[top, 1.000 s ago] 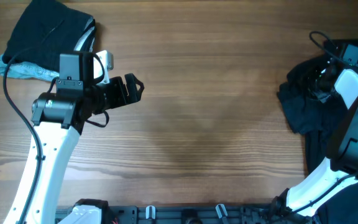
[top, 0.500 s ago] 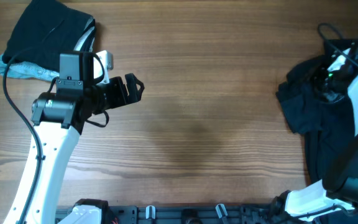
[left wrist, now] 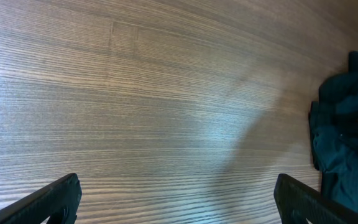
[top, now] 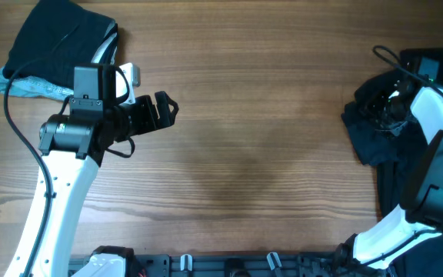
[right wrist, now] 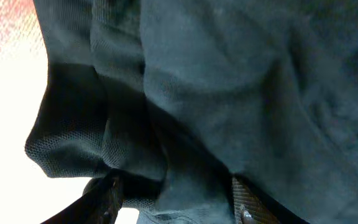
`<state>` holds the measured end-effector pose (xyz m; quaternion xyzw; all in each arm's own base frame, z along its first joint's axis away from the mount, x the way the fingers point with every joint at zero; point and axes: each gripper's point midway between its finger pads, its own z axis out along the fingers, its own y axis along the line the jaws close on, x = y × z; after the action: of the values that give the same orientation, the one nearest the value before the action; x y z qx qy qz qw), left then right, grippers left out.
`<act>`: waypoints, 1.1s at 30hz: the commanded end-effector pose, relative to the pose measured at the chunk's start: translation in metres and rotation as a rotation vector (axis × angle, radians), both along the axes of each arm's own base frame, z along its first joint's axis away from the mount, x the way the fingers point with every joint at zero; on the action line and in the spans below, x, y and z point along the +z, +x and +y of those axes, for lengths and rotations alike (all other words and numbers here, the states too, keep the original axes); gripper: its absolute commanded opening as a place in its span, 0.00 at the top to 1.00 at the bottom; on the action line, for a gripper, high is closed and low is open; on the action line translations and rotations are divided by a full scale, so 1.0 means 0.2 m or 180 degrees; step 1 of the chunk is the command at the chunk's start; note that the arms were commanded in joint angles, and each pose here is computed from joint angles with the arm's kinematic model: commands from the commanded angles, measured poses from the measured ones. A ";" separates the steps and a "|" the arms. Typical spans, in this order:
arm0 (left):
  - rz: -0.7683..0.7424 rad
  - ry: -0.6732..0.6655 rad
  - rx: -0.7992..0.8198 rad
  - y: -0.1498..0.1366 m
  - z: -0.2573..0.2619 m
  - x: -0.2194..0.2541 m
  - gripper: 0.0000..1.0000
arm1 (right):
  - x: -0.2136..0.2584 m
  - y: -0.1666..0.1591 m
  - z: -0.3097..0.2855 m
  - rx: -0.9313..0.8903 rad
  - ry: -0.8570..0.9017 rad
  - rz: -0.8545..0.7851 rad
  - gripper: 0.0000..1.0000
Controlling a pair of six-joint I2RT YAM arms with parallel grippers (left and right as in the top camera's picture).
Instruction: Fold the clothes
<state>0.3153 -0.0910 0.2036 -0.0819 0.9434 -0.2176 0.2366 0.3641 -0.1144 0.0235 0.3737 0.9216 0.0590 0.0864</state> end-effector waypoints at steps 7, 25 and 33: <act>-0.0072 0.0004 0.0021 0.02 0.01 0.04 0.00 | -0.07 -0.15 -0.11 -0.0320 -0.0353 0.0461 0.69; -0.1626 -0.0083 0.0294 -0.08 0.14 0.80 0.08 | 1.69 -0.19 1.23 0.2635 0.0668 -0.2876 0.96; -0.2105 0.0143 0.0769 -0.22 0.33 1.00 0.05 | 1.45 -0.34 1.77 0.3052 -0.0210 -0.2435 0.32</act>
<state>0.2671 -0.0301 0.4017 -0.1046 0.8048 -0.1931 0.5514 0.2546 0.2861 0.3015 -0.2462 0.8698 0.3025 0.3022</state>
